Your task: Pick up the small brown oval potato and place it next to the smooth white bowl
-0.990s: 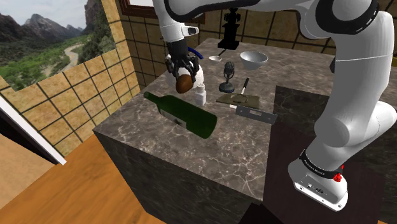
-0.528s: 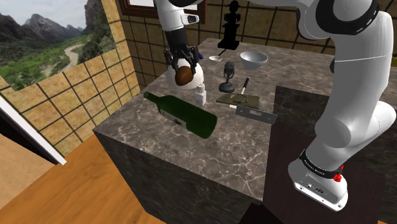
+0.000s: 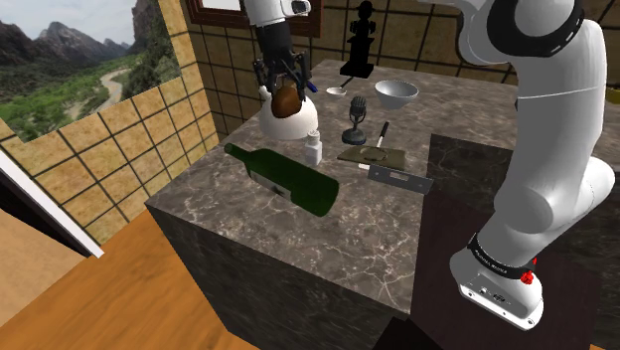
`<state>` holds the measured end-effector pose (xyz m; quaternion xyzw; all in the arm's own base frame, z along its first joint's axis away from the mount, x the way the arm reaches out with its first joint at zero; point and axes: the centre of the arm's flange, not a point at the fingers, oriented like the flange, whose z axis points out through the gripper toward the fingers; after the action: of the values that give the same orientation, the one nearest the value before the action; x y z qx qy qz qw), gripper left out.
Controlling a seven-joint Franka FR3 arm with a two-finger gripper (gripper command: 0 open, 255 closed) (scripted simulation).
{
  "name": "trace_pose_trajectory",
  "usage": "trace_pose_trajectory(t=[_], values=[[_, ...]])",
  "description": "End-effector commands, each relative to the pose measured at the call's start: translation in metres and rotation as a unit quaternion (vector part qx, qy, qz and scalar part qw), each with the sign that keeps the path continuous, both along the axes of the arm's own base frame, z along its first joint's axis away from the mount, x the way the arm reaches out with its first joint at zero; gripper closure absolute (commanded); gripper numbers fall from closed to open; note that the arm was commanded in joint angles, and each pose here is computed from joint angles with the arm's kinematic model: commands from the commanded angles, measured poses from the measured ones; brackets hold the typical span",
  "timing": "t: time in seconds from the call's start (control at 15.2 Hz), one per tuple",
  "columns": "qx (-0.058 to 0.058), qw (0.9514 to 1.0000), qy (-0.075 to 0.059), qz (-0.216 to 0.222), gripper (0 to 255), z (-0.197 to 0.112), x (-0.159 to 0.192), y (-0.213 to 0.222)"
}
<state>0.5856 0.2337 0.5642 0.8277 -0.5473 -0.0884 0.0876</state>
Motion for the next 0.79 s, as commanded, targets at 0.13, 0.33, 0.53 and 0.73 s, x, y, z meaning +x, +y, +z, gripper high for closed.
trace_pose_trajectory(t=[0.13,0.33,0.53,0.73], values=[[0.0,1.0,0.0,0.0,255,0.004,-0.015,-0.037],[0.0,1.0,0.0,0.0,255,0.004,-0.03,-0.074],[0.0,1.0,0.0,0.0,255,0.004,-0.046,-0.11],[0.0,1.0,0.0,0.0,255,0.004,-0.061,-0.147]])
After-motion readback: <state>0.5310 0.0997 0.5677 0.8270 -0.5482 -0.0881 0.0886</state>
